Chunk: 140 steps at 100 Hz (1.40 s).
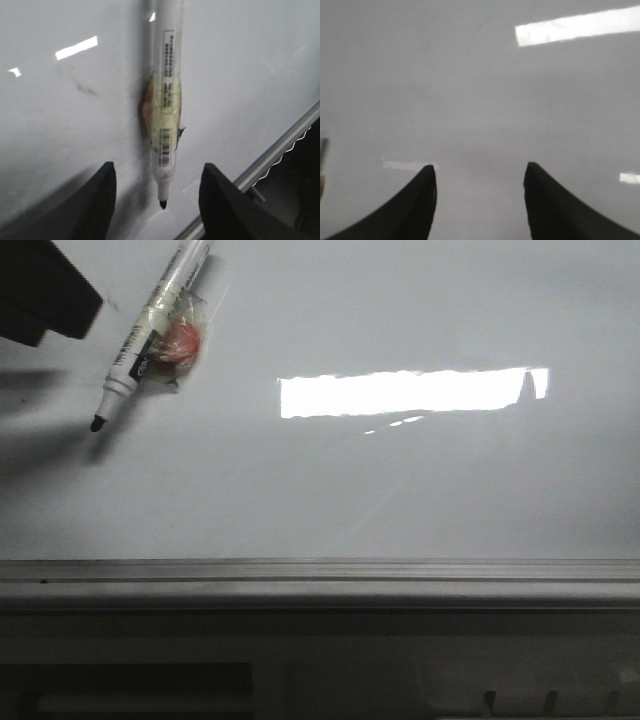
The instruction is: Write number 3 on whiteboard
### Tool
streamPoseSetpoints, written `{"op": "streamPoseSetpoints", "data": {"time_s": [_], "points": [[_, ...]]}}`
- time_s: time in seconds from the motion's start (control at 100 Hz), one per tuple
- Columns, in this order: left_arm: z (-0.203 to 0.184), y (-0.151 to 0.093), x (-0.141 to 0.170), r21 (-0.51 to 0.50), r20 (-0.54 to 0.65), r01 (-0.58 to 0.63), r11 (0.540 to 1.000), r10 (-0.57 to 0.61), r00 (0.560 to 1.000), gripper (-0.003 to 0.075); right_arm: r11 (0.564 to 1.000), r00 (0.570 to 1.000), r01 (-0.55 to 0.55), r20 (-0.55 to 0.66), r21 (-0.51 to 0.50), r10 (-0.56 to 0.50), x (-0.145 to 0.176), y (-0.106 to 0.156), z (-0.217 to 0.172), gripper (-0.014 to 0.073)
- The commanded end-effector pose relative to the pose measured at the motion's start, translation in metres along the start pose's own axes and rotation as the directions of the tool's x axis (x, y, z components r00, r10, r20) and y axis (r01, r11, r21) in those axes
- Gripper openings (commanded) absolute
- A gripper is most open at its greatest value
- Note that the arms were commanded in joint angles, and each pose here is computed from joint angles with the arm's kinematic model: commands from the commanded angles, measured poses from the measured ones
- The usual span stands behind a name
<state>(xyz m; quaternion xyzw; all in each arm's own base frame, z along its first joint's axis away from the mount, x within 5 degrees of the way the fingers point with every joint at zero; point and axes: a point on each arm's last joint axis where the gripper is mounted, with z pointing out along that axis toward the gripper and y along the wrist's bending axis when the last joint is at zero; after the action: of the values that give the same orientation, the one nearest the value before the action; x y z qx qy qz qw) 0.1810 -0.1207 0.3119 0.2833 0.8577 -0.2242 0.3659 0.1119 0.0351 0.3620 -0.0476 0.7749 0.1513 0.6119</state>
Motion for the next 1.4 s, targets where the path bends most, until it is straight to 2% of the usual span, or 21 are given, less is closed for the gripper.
{"op": "streamPoseSetpoints", "data": {"time_s": [0.0, 0.24, 0.36, 0.47, 0.62, 0.68, 0.74, 0.79, 0.8, 0.81, 0.85, 0.86, 0.87, 0.89, 0.9, 0.91, 0.94, 1.0, 1.12, 1.26, 1.39], "points": [[0.004, -0.004, -0.018, -0.012, 0.091, -0.016, 1.0, 0.017, 0.996, 0.0335, 0.999, 0.996, 0.017, 0.093, -0.049, -0.013, -0.017, 0.007, -0.001, 0.0348], [0.029, 0.004, -0.015, -0.037, 0.028, -0.023, 0.999, 0.024, 0.999, 0.0324, 0.994, 0.991, 0.027, 0.13, -0.102, -0.014, -0.02, 0.013, -0.002, 0.0348], [0.037, 0.008, -0.013, -0.044, -0.002, -0.03, 0.999, 0.03, 1.0, 0.0202, 0.991, 0.988, 0.032, 0.156, -0.13, -0.012, -0.022, 0.017, -0.002, 0.0348], [0.04, 0.009, -0.011, -0.051, -0.018, -0.045, 0.998, 0.044, 0.999, -0.0025, 0.986, 0.984, 0.038, 0.181, -0.165, -0.008, -0.024, 0.021, -0.003, 0.0348], [0.036, 0.007, -0.013, -0.044, -0.033, -0.079, 0.996, 0.078, 0.996, -0.0021, 0.968, 0.985, 0.054, 0.175, -0.245, -0.01, -0.026, 0.033, -0.001, 0.0348], [0.027, 0.0, -0.017, -0.013, -0.037, -0.163, 0.987, 0.163, 0.986, -0.0021, 0.953, 0.988, 0.085, 0.149, -0.291, -0.043, -0.026, 0.041, 0.002, 0.0348], [0.01, -0.013, -0.023, 0.03, -0.014, -0.31, 0.95, 0.31, 0.951, -0.0021, 0.924, 0.98, 0.184, 0.131, -0.336, -0.148, -0.028, 0.052, 0.004, 0.0348], [-0.004, -0.024, -0.027, 0.056, 0.015, -0.426, 0.903, 0.426, 0.905, -0.0021, 0.879, 0.96, 0.279, 0.118, -0.387, -0.253, -0.028, 0.063, 0.005, 0.0348], [-0.008, -0.028, -0.027, 0.069, 0.021, -0.482, 0.874, 0.482, 0.876, -0.0021, 0.862, 0.952, 0.307, 0.124, -0.403, -0.281, -0.028, 0.066, 0.005, 0.0348], [-0.011, -0.029, -0.027, 0.072, 0.024, -0.487, 0.87, 0.487, 0.873, -0.0021, 0.853, 0.947, 0.321, 0.114, -0.412, -0.301, -0.029, 0.068, 0.006, 0.0348], [-0.024, -0.039, -0.026, 0.094, 0.054, -0.63, 0.771, 0.628, 0.776, -0.0021, 0.793, 0.914, 0.397, 0.116, -0.463, -0.39, -0.029, 0.079, 0.005, 0.0348], [-0.026, -0.04, -0.027, 0.092, 0.062, -0.634, 0.768, 0.631, 0.773, -0.0021, 0.781, 0.907, 0.407, 0.106, -0.473, -0.408, -0.029, 0.082, 0.006, 0.0348], [-0.03, -0.043, -0.025, 0.102, 0.071, -0.687, 0.719, 0.684, 0.726, -0.0021, 0.76, 0.896, 0.427, 0.113, -0.49, -0.431, -0.029, 0.085, 0.006, 0.0348], [-0.035, -0.046, -0.024, 0.106, 0.085, -0.725, 0.681, 0.72, 0.689, -0.0021, 0.733, 0.882, 0.443, 0.105, -0.517, -0.459, -0.029, 0.092, 0.006, 0.0348], [-0.037, -0.047, -0.024, 0.1, 0.088, -0.727, 0.679, 0.722, 0.686, -0.0021, 0.718, 0.872, 0.456, 0.101, -0.526, -0.479, -0.029, 0.095, 0.008, 0.0348], [-0.041, -0.05, -0.023, 0.102, 0.101, -0.77, 0.63, 0.764, 0.638, -0.0021, 0.703, 0.866, 0.461, 0.103, -0.541, -0.489, -0.029, 0.098, 0.007, 0.0348], [-0.047, -0.053, -0.022, 0.088, 0.124, -0.822, 0.563, 0.813, 0.57, -0.0021, 0.666, 0.847, 0.478, 0.101, -0.572, -0.521, -0.029, 0.106, 0.008, 0.0348], [-0.059, -0.058, -0.021, 0.058, 0.158, -0.866, 0.496, 0.852, 0.498, -0.0021, 0.611, 0.821, 0.49, 0.094, -0.621, -0.563, -0.028, 0.124, 0.013, 0.0348], [-0.072, -0.06, -0.019, 0.02, 0.186, -0.879, 0.477, 0.862, 0.472, -0.0021, 0.52, 0.785, 0.522, 0.142, -0.677, -0.603, -0.026, 0.157, 0.02, 0.0348], [-0.078, -0.061, -0.018, 0.008, 0.195, -0.881, 0.474, 0.863, 0.466, -0.0021, 0.498, 0.782, 0.521, 0.154, -0.693, -0.605, -0.025, 0.179, 0.033, 0.0348], [-0.078, -0.062, -0.016, 0.032, 0.19, -0.881, 0.472, 0.863, 0.469, -0.0021, 0.504, 0.795, 0.525, 0.183, -0.686, -0.579, -0.029, 0.189, 0.04, 0.0348]]}}
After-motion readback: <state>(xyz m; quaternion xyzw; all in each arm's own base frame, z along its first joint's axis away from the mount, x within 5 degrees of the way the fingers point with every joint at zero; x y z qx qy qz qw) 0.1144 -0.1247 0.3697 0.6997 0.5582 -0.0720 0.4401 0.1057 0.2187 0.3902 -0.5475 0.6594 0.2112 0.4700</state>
